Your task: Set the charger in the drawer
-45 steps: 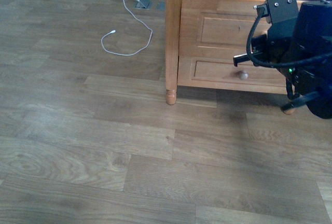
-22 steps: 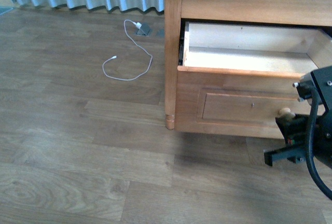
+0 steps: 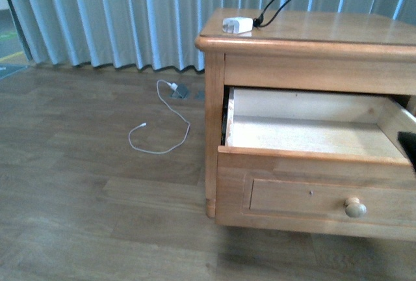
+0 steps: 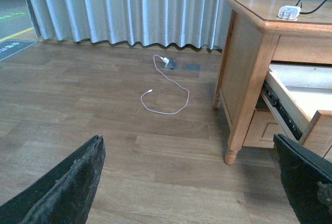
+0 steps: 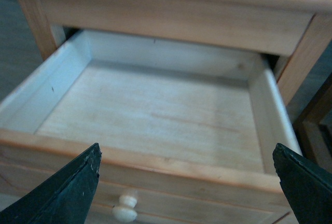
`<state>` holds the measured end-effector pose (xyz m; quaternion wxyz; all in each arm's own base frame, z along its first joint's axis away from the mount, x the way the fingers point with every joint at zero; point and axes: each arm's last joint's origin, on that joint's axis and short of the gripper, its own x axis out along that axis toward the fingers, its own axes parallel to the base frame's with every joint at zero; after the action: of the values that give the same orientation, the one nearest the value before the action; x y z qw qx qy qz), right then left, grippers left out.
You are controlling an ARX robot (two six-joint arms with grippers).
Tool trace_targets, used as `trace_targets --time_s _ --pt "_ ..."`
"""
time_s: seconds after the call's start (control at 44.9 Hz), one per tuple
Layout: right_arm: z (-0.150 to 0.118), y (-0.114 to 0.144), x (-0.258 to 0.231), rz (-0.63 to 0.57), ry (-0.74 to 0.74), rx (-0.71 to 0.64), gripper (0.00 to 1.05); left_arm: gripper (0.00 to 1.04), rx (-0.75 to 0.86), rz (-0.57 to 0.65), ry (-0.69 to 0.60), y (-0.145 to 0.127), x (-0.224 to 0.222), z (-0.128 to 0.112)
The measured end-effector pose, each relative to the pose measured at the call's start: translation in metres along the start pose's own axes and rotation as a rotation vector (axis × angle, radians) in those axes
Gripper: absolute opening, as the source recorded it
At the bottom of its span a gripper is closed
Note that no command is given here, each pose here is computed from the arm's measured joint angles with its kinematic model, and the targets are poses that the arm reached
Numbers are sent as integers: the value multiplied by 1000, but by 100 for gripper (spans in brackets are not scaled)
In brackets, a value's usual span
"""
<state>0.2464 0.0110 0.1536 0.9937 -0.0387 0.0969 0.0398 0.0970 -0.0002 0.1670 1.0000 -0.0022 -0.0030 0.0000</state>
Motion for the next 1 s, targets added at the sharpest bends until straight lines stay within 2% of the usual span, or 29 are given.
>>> trace_targets --time_s 0.111,0.223,0.512,0.668,0.78,1.003 --pt "25 -8 -24 -12 -67 15 96 99 0 0 0 0 0 0" --pt "36 -14 -57 -4 -116 20 96 99 0 0 0 0 0 0" --pt "23 -31 -113 -30 -124 97 96 99 0 0 0 0 0 0" --pt "22 -34 -119 -58 -129 117 96 99 0 0 0 0 0 0" --pt "17 -30 -121 -93 -182 92 78 99 0 0 0 0 0 0" --pt "6 -18 -126 -85 -189 84 41 99 0 0 0 0 0 0"
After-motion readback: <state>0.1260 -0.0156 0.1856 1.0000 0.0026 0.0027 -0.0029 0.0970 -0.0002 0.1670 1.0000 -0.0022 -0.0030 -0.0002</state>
